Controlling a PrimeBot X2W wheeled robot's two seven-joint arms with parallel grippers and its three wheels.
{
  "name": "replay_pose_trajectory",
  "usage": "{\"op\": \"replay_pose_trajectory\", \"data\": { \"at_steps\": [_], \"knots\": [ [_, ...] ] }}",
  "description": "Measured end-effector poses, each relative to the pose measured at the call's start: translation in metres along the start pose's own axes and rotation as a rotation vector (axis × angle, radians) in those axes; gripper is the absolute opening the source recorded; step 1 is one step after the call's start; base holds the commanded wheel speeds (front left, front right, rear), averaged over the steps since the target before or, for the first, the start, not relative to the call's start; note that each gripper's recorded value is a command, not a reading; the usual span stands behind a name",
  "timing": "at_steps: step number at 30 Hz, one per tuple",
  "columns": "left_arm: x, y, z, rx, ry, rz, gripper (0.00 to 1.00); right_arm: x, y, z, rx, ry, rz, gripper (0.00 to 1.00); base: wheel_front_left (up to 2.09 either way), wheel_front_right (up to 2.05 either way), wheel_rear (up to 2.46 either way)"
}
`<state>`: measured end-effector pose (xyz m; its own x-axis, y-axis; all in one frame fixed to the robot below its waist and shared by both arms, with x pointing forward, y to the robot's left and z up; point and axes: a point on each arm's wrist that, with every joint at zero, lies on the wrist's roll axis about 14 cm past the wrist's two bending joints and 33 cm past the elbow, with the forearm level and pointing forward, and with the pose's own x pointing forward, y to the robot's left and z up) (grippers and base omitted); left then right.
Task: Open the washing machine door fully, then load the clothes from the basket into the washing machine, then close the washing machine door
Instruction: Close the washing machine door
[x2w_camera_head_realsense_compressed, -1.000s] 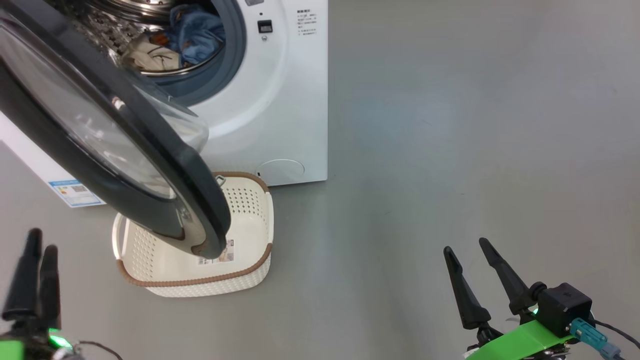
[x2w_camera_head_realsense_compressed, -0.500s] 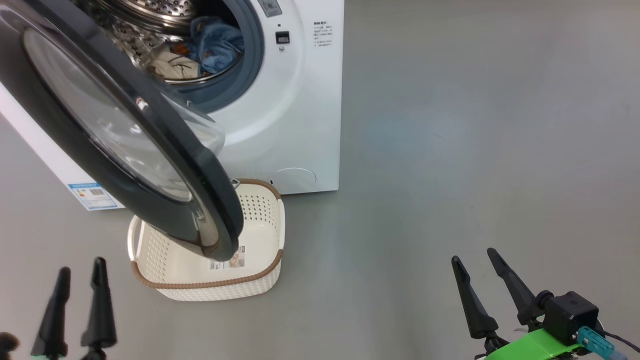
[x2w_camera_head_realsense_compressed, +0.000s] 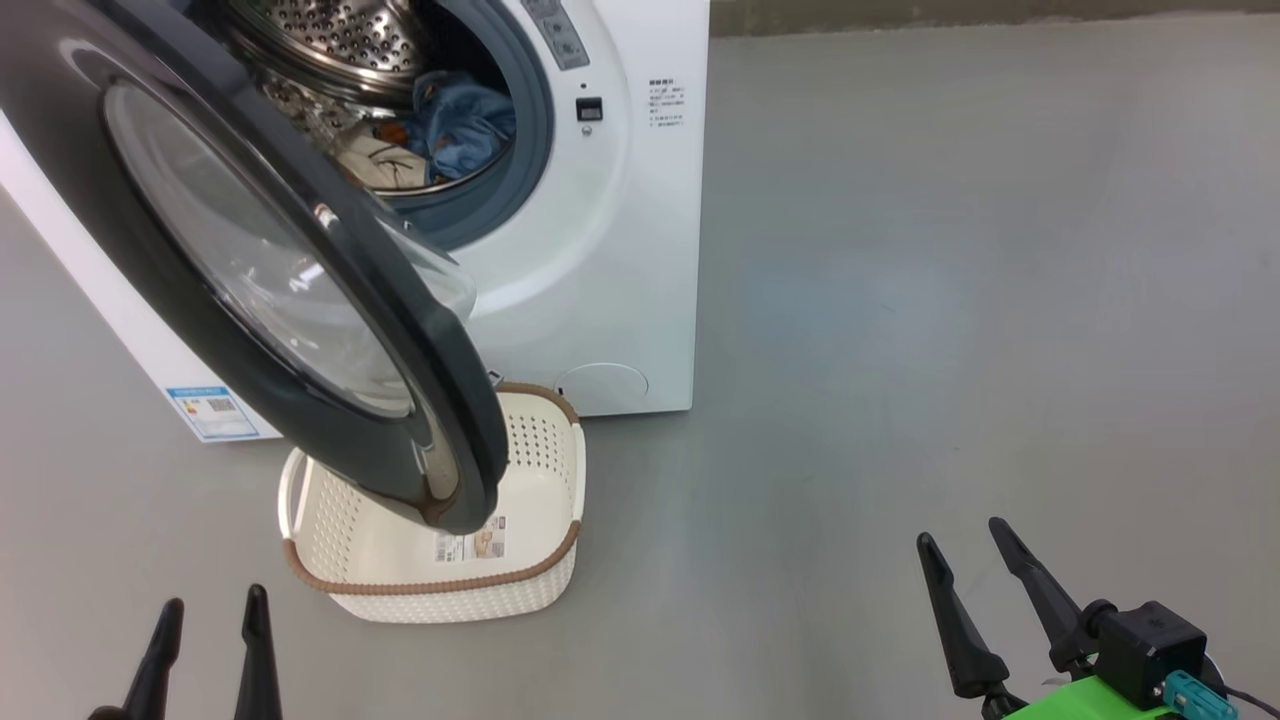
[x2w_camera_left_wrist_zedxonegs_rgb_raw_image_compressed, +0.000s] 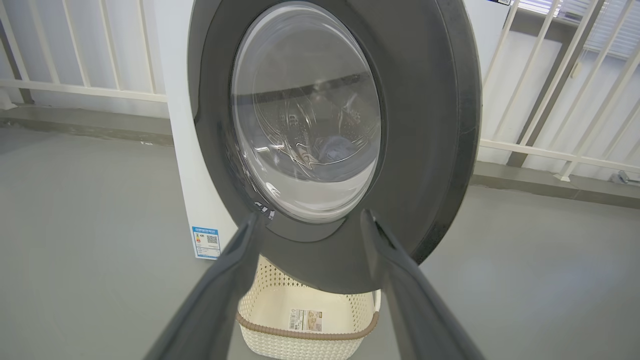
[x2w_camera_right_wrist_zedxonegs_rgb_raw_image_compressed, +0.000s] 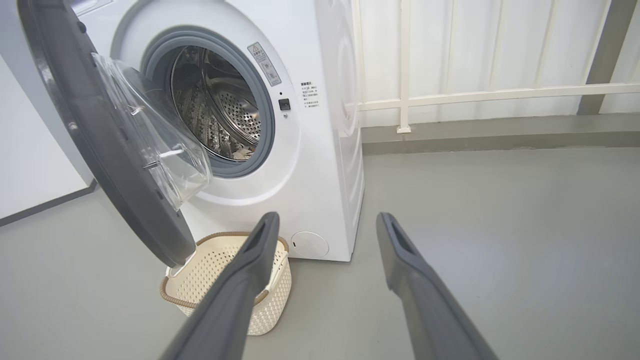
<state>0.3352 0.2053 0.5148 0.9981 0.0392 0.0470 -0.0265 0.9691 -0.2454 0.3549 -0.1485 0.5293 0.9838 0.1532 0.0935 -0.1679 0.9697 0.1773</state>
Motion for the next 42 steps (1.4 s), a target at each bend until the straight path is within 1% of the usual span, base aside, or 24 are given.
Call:
{"op": "replay_pose_trajectory", "data": {
  "at_steps": [7, 30, 31, 32, 33, 42],
  "knots": [
    [-0.0012, -0.0020, -0.0018, 0.002, 0.005, -0.002, 1.00, -0.0070, -0.0009, -0.0005, 0.004, 0.002, -0.010, 1.00, 0.00, 0.00, 0.00],
    [-0.0016, -0.0053, -0.0056, 0.002, 0.017, -0.001, 1.00, -0.0074, -0.0020, -0.0008, 0.001, 0.007, -0.016, 1.00, 0.00, 0.00, 0.00],
    [-0.0015, -0.0054, -0.0059, 0.002, 0.018, 0.000, 1.00, -0.0074, -0.0021, -0.0010, 0.002, 0.007, -0.017, 0.49, 0.00, 0.00, 0.00],
    [-0.0014, -0.0058, -0.0063, 0.002, 0.019, -0.001, 1.00, -0.0073, -0.0023, -0.0012, 0.002, 0.008, -0.018, 0.26, 0.00, 0.00, 0.00],
    [-0.0013, -0.0064, -0.0065, 0.002, 0.020, -0.003, 1.00, -0.0073, -0.0028, -0.0015, 0.002, 0.009, -0.020, 0.00, 0.00, 0.00, 0.00],
    [-0.0043, -0.0054, -0.0062, 0.014, 0.020, 0.004, 1.00, -0.0065, -0.0007, -0.0041, 0.005, 0.017, -0.013, 0.00, 0.00, 0.00, 0.00]
  ]
}}
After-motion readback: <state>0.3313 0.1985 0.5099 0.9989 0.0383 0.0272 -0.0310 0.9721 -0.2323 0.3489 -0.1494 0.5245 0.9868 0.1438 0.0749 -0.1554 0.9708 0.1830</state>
